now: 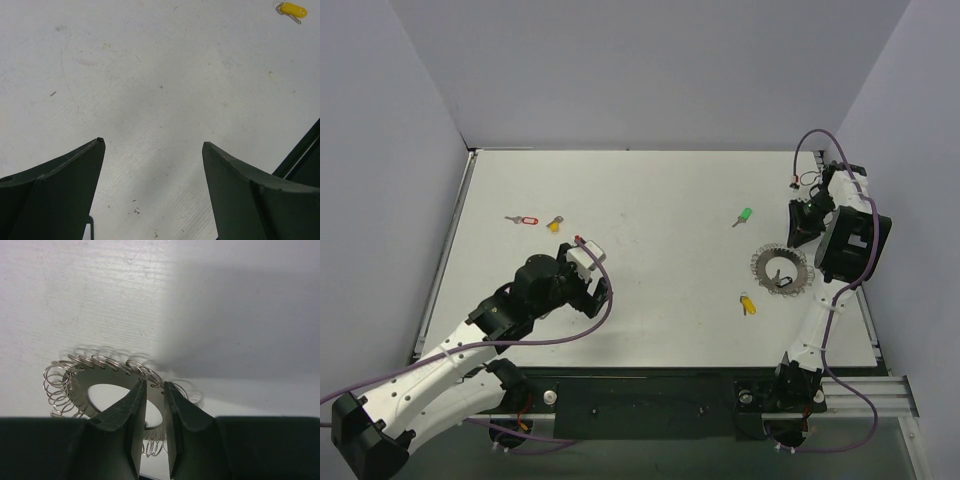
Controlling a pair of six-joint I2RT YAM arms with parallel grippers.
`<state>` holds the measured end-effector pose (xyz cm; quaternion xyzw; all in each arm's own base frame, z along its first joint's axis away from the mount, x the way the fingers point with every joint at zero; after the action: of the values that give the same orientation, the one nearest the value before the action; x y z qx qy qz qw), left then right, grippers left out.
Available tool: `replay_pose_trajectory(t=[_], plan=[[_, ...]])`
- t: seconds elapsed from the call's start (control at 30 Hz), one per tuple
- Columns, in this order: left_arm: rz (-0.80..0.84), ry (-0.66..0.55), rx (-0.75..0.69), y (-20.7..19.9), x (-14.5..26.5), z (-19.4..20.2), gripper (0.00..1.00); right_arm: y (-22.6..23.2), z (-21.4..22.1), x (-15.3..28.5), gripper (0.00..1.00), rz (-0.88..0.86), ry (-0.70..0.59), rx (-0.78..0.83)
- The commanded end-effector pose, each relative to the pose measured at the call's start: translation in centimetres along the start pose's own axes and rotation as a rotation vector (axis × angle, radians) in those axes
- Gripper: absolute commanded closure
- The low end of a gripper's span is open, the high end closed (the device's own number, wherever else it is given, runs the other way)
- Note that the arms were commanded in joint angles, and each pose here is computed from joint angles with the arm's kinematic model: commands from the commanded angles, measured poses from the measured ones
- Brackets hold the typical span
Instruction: Put the keys on the keyring
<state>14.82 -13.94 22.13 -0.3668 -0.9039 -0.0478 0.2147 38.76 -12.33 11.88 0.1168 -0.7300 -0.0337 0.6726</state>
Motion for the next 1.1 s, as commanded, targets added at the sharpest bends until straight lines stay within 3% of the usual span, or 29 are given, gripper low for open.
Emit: replay_pose_trajectory(t=[0.0, 0.1, 0.37, 0.6, 0.73, 0.97, 1.07], plan=[[0.013, -0.032, -0.008, 0.0, -0.1, -0.6, 0.11, 0.4, 0.8, 0.5, 0.82, -0.062, 0.056, 0.013], [0.013, -0.035, -0.008, 0.0, 0.0, -0.7, 0.11, 0.4, 0.8, 0.8, 0.81, -0.071, 0.050, 0.016], [0.022, -0.038, 0.000, 0.0, -0.1, -0.7, 0.11, 4.4, 2.3, 4.4, 0.75, -0.115, -0.051, 0.247], [0.015, -0.040, 0.004, 0.1, 0.0, -0.7, 0.11, 9.8, 5.3, 4.3, 0.74, -0.041, -0.121, 0.616], [0.007, -0.042, 0.004, 0.2, 0.0, -0.7, 0.11, 11.4, 8.0, 3.8, 0.72, -0.114, -0.181, 0.829], [-0.005, -0.039, 0.007, 0.4, -0.1, -0.6, 0.10, 11.4, 10.2, 3.1, 0.67, -0.257, -0.087, 1.229], [-0.010, -0.034, 0.006, 0.5, -0.3, -0.5, 0.11, 11.4, 10.0, 2.8, 0.66, -0.228, -0.029, 1.308]])
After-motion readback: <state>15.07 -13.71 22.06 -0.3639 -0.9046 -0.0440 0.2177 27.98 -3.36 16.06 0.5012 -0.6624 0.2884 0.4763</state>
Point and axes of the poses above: each gripper's point midway between its finger pads, its own x axis back along the fingers, its own y axis along the line the jaws close on, z = x × y, the point moved 10 cm from there along x, back along the fingers, and after that the axes turned 4 degrees about x, right-handed, at the moved point
